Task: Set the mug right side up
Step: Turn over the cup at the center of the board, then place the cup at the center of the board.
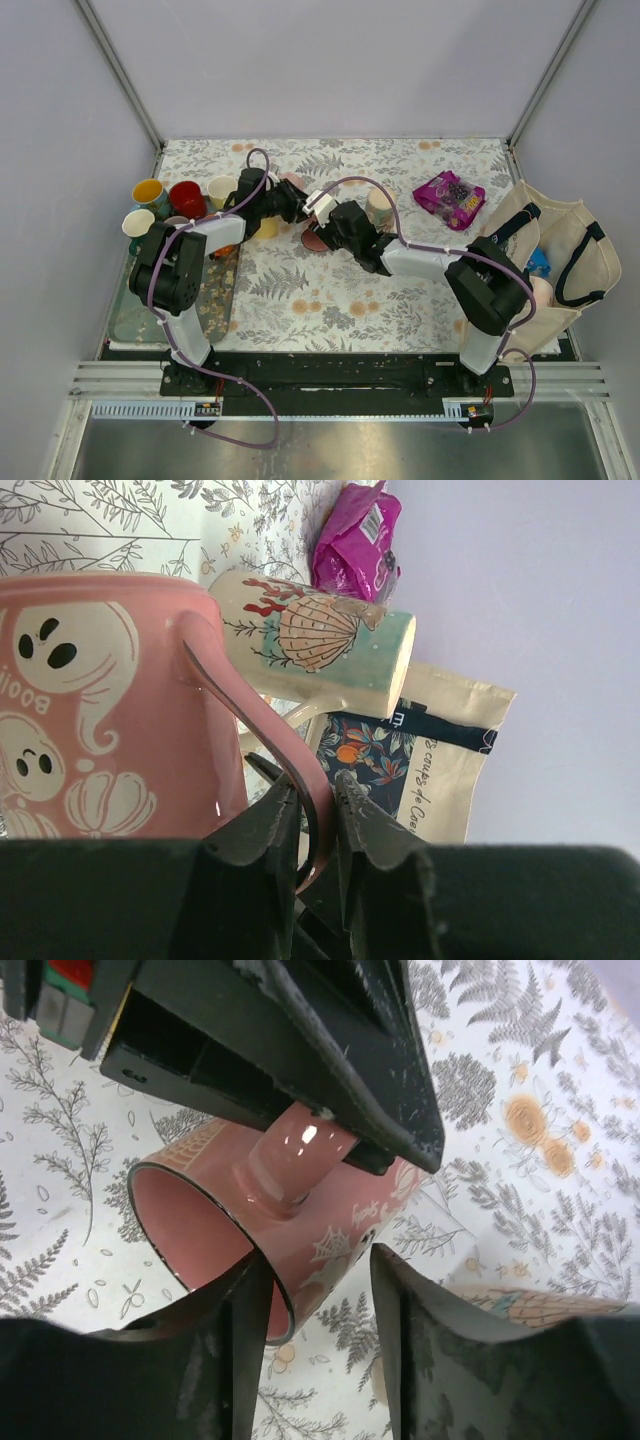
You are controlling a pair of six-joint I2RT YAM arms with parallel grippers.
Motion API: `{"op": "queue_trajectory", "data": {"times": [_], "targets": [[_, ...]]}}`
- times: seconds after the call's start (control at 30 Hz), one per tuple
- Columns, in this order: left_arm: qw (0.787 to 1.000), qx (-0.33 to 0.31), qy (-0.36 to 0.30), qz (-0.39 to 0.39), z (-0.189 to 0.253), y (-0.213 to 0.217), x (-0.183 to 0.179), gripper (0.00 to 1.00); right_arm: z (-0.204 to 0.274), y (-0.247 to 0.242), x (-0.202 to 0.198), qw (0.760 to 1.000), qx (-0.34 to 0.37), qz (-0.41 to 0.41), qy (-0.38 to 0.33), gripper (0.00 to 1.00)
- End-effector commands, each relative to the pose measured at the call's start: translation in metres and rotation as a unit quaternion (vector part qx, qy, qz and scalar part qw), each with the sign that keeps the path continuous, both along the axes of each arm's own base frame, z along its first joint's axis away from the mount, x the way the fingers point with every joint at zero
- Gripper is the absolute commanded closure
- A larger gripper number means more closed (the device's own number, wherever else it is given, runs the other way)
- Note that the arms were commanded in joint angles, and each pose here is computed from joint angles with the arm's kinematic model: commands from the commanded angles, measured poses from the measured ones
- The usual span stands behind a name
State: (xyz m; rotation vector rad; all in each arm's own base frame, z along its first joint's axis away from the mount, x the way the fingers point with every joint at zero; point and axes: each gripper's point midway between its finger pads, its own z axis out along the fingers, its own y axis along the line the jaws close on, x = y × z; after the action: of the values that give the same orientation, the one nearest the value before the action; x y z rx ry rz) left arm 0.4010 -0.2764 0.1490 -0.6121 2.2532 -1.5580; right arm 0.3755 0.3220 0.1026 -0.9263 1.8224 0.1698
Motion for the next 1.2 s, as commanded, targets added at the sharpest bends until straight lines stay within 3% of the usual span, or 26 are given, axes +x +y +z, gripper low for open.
{"op": "queue_trajectory", "data": {"times": [0.0, 0.03, 0.07, 0.13, 0.2, 0.3, 0.5, 0.73, 0.87, 1.03, 1.17], "targets": [[0.999, -0.023, -0.044, 0.015, 0.033, 0.003, 0.018, 1.00, 0.039, 0.019, 0.018, 0.996, 0.017, 0.023, -0.079, 0.60], [0.999, -0.009, -0.050, 0.008, 0.034, 0.003, 0.018, 1.00, 0.042, 0.021, 0.020, 0.996, 0.018, 0.026, -0.084, 0.67], [0.998, 0.007, -0.059, -0.001, 0.034, 0.003, 0.019, 0.89, 0.046, 0.023, 0.021, 0.996, 0.019, 0.027, -0.087, 0.79], [0.996, 0.046, -0.076, -0.020, 0.034, 0.004, 0.017, 0.59, 0.050, 0.024, 0.023, 0.995, 0.021, 0.026, -0.090, 0.93], [0.991, 0.075, -0.104, -0.035, 0.038, 0.007, 0.015, 0.47, 0.053, 0.024, 0.026, 0.995, 0.022, 0.022, -0.094, 1.00], [0.984, 0.117, -0.131, -0.041, 0.036, 0.017, 0.005, 0.37, 0.056, 0.021, 0.026, 0.995, 0.022, 0.020, -0.092, 1.00], [0.965, 0.175, -0.187, -0.048, 0.049, 0.038, -0.015, 0.30, 0.065, 0.011, 0.020, 0.996, 0.022, 0.035, -0.077, 1.00], [0.936, 0.241, -0.247, -0.072, 0.071, 0.074, -0.033, 0.27, 0.074, -0.013, -0.013, 0.989, -0.035, 0.131, -0.061, 1.00], [0.907, 0.280, -0.293, -0.114, 0.077, 0.086, -0.051, 0.26, 0.080, -0.025, -0.054, 0.969, -0.073, 0.236, -0.024, 1.00], [0.883, 0.287, -0.346, -0.133, 0.085, 0.090, -0.071, 0.25, 0.074, -0.043, -0.102, 0.926, -0.141, 0.348, 0.045, 1.00], [0.863, 0.323, -0.359, -0.148, 0.078, 0.100, -0.080, 0.25, 0.061, -0.055, -0.109, 0.910, -0.182, 0.356, 0.105, 1.00]]}}
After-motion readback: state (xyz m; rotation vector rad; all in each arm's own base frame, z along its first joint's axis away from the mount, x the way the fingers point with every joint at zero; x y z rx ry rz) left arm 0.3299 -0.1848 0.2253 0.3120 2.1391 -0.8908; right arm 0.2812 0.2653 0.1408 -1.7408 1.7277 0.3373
